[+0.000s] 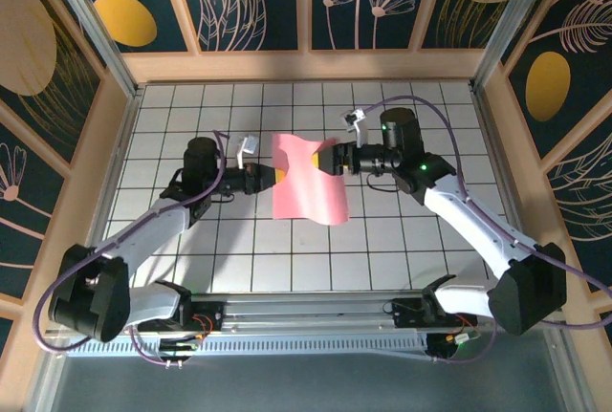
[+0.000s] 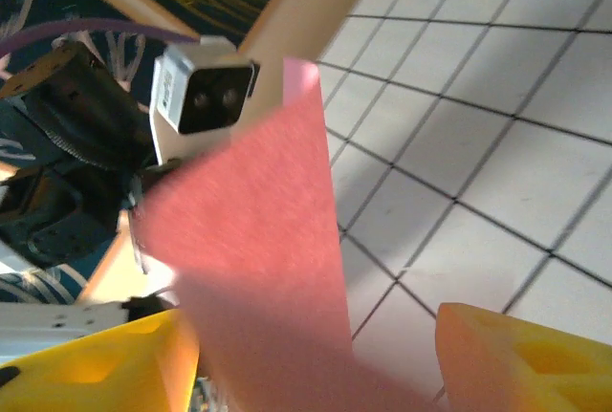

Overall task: Fold a paper plane with a square sheet of paper (fold left side to right side)
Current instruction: Place a square sheet of paper at the center of the table, then first fold in half a square sheet of paper at the center of the table.

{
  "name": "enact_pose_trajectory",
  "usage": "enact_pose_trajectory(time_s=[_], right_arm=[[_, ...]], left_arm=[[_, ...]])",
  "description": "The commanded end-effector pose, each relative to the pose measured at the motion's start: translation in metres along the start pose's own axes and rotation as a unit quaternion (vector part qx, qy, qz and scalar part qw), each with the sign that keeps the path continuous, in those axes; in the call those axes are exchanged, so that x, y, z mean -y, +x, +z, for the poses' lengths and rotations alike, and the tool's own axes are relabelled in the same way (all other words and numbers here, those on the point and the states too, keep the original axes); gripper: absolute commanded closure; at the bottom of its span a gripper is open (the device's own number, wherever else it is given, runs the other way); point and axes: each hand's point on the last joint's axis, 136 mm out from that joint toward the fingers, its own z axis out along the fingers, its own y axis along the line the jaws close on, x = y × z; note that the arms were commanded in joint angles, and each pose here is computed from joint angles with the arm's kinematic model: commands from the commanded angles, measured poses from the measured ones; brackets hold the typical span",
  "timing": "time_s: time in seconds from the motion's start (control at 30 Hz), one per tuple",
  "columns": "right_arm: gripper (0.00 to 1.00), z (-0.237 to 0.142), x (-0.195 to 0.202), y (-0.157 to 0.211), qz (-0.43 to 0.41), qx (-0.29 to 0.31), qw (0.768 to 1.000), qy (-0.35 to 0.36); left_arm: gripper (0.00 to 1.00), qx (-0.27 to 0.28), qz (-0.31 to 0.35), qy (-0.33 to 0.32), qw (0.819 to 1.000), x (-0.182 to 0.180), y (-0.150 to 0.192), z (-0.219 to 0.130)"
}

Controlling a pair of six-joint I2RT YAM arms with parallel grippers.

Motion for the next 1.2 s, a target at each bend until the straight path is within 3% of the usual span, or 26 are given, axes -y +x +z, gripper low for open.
enact_pose_trajectory(time_s=[0.0, 0.13, 0.3, 0.43, 0.67, 0.77, 0.9, 1.17], right_arm=[[0.29, 0.000, 0.039, 0.014, 0.039, 0.000, 0.997, 0.071], [0.24, 0.000, 0.082, 0.030, 0.096, 0.007, 0.987, 0.129], [0.26, 0.005, 0.121, 0.056, 0.144, -0.001, 0.973, 0.178], [0.42, 0.017, 0.131, 0.077, 0.174, -0.020, 0.969, 0.172], [0.75, 0.039, 0.151, 0.117, 0.218, -0.065, 0.957, 0.181], [0.84, 0.049, 0.157, 0.132, 0.227, -0.092, 0.952, 0.184], [0.91, 0.056, 0.167, 0.148, 0.236, -0.115, 0.944, 0.202], [0.93, 0.065, 0.176, 0.175, 0.240, -0.159, 0.931, 0.225]], left_arm=[[1.00, -0.034, -0.050, -0.041, 0.997, -0.033, 0.027, 0.006], [1.00, -0.057, -0.091, -0.093, 0.990, -0.069, 0.047, 0.011], [1.00, -0.094, -0.135, -0.170, 0.972, -0.115, 0.072, 0.013], [1.00, -0.120, -0.147, -0.212, 0.959, -0.137, 0.085, 0.012], [1.00, -0.122, -0.151, -0.220, 0.956, -0.142, 0.085, 0.013], [1.00, -0.124, -0.149, -0.227, 0.955, -0.143, 0.082, 0.013], [1.00, -0.130, -0.144, -0.231, 0.953, -0.143, 0.081, 0.012], [1.00, -0.140, -0.137, -0.224, 0.955, -0.140, 0.078, 0.014]])
